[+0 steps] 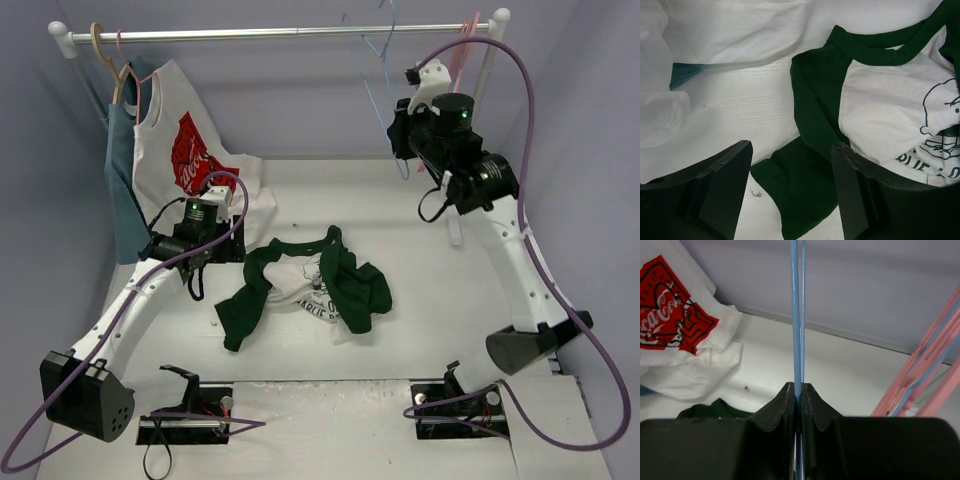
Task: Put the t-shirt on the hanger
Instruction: Grab a hanger with the right arm, then place tshirt on hanger
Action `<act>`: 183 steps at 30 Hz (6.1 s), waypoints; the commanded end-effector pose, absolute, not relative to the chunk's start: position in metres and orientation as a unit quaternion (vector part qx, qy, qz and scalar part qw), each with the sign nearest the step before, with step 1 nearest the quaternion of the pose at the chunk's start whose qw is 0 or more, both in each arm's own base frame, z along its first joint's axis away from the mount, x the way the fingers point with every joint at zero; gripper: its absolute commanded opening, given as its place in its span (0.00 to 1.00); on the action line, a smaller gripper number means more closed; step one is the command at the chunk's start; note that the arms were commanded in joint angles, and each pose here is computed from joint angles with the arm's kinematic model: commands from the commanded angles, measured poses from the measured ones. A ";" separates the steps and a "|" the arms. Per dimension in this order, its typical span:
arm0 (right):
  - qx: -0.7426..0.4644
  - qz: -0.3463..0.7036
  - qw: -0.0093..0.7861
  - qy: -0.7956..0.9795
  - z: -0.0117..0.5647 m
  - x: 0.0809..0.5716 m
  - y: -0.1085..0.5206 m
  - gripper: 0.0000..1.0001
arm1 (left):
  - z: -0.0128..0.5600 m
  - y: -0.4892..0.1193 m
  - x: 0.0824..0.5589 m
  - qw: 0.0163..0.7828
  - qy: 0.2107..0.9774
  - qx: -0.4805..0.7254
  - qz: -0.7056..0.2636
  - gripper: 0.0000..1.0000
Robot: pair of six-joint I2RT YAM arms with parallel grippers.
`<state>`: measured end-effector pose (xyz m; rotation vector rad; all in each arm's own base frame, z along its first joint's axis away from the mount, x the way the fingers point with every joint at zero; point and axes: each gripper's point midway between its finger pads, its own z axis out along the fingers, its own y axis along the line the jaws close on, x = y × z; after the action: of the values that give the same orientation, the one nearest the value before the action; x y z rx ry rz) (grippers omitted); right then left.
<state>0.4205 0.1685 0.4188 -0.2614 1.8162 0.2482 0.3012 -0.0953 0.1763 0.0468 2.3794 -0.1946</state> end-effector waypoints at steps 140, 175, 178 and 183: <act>-0.200 0.204 0.509 0.812 0.285 0.221 0.159 0.00 | 0.129 -0.163 0.294 0.283 0.918 -0.247 -0.124 0.61; -0.281 0.313 0.505 0.754 0.303 0.195 0.198 0.00 | 0.337 -0.171 0.385 0.456 0.870 0.107 -0.153 0.00; -0.301 0.330 0.488 0.750 0.294 0.188 0.204 0.00 | 0.322 -0.163 0.354 0.461 0.864 0.135 -0.154 0.00; -0.316 0.357 0.457 0.751 0.277 0.185 0.218 0.00 | 0.283 -0.146 0.315 0.444 0.874 0.129 -0.147 0.00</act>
<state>0.1836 0.1964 0.2615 -0.7137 1.9598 0.7775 0.3177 -0.1503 0.2831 0.2794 2.2185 -0.3807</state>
